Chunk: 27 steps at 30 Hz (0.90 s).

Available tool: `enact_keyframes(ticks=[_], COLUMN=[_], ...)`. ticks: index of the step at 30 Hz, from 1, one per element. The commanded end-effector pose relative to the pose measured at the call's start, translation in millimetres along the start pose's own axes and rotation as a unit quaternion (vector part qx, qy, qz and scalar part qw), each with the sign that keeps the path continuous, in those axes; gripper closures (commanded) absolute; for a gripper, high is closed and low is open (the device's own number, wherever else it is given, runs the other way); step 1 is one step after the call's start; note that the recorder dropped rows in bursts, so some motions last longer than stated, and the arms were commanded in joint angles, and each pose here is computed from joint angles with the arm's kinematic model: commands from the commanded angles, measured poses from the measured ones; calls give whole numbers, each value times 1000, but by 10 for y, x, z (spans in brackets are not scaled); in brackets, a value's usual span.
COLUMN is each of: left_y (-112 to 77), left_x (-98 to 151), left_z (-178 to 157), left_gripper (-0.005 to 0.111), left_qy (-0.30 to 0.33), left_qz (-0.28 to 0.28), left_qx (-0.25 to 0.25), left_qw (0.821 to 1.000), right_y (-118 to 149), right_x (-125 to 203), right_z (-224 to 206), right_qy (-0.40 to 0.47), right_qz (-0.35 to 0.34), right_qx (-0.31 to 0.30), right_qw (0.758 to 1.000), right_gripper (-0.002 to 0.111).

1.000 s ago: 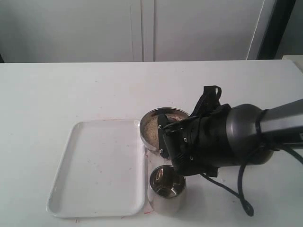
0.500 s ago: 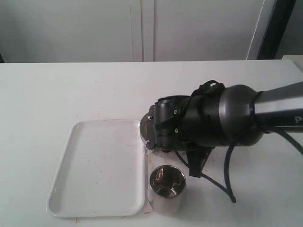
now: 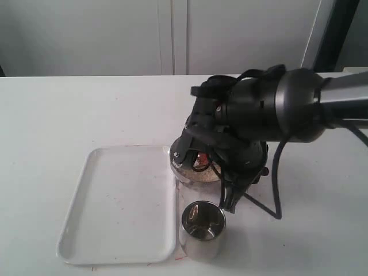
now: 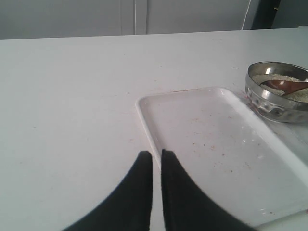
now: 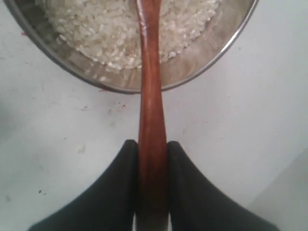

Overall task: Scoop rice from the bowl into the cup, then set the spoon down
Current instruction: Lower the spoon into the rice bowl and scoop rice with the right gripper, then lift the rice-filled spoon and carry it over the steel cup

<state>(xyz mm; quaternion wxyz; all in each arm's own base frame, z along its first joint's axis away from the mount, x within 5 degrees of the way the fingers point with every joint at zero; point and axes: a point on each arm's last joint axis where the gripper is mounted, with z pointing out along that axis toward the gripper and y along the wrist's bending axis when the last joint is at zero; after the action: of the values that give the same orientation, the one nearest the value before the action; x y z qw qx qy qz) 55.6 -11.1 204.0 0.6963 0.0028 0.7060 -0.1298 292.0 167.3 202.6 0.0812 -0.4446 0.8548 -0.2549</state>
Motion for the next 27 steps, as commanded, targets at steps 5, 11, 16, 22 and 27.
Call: enact_keyframes(ticks=[5,11,16,22,27], left_y=[-9,-9,-9,-9,-9], left_x=[-23,-23,-23,-23,-23], left_z=[-2,-2,-2,-2,-2], left_gripper=[92,92,92,92,92], left_qy=[-3,-3,-3,-3,-3], left_qz=[-4,-4,-4,-4,-4], left_qx=[5,5,5,5,5], left_qw=[1000,1000,1000,1000,1000], right_y=[-268,-307,-225,-116,-99], right_x=[175,276,379,561,722], right_z=[-186,-174,-124,-147,-242], right_qy=[-63,-88,-117,-147,-148], right_qz=[72,101,108,129,135], right_qx=[-55,-92,-93,-93,-90], right_qw=[994,987,983,976,976], right_gripper=[108,108,108,108,108])
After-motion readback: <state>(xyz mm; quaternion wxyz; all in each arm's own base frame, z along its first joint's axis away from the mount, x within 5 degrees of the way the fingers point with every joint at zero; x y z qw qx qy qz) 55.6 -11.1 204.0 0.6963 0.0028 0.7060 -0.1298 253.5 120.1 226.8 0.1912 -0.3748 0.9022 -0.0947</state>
